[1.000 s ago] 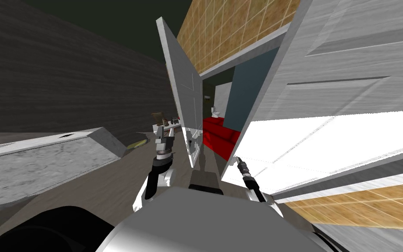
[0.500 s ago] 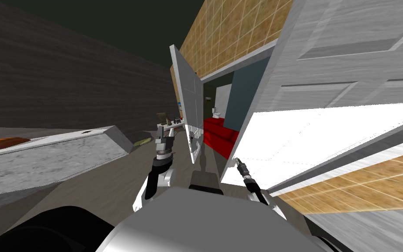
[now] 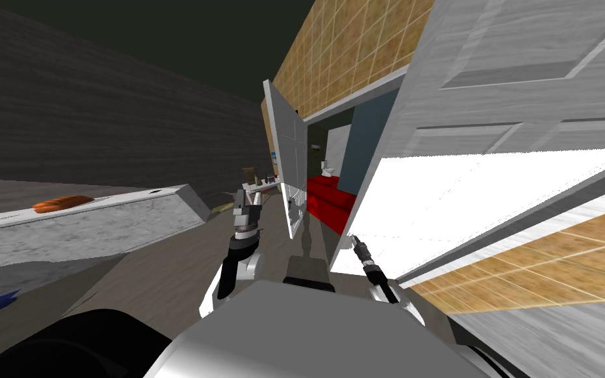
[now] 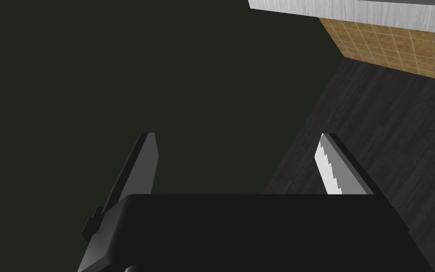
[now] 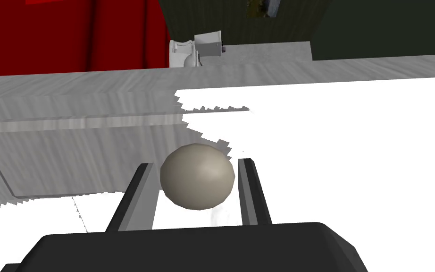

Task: Pull the door open

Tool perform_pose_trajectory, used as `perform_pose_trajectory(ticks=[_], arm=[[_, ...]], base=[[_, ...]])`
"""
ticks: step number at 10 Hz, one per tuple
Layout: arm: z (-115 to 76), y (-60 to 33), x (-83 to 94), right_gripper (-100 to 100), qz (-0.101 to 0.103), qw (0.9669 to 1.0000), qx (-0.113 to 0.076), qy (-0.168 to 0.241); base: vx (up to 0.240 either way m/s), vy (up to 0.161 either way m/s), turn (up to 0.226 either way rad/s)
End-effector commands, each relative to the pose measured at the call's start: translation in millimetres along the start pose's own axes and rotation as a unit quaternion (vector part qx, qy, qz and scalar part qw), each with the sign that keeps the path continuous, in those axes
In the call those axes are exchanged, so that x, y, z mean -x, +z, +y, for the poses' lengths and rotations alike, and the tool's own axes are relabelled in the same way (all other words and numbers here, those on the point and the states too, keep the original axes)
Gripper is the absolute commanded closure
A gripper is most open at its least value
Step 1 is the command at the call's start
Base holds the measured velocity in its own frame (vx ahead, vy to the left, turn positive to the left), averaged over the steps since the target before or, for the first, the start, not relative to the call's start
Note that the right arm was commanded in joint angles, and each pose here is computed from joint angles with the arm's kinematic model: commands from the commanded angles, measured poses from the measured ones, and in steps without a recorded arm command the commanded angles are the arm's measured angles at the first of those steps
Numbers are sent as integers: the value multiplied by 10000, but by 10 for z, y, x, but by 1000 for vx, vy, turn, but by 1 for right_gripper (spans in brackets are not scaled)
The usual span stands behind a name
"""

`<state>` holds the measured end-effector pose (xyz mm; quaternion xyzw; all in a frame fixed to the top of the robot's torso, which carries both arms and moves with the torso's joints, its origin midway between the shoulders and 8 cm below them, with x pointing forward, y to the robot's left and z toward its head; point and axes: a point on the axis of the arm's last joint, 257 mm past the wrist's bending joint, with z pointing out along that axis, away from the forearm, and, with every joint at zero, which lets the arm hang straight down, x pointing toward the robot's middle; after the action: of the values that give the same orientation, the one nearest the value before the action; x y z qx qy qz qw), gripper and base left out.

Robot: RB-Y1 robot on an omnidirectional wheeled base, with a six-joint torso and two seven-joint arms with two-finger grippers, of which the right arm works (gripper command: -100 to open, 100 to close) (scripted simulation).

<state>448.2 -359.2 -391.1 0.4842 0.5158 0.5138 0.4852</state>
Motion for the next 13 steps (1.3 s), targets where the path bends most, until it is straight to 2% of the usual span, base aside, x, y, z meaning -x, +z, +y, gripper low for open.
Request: perform_pose_trajectory(ticks=[1, 3, 5, 8, 11, 12, 13], arm=[[-18, 41, -141, 100, 121, 9999, -7, 22], [-14, 70, -191, 100, 171, 9999, -3, 21], [-14, 70, -191, 100, 171, 9999, -3, 21], [-5, 134, -310, 100, 289, 9996, 5, 17], [18, 160, -331, 100, 308, 9995, 26, 14], [0, 96, -379, 100, 475, 9989, 12, 11], [1, 80, -388, 100, 521, 9986, 15, 9]], base=[[-197, -119, 116], [-197, -107, 88], [-22, 7, -26], [-122, -100, 95], [-119, -67, 28], [-146, 12, 80], [-221, 9, 46]])
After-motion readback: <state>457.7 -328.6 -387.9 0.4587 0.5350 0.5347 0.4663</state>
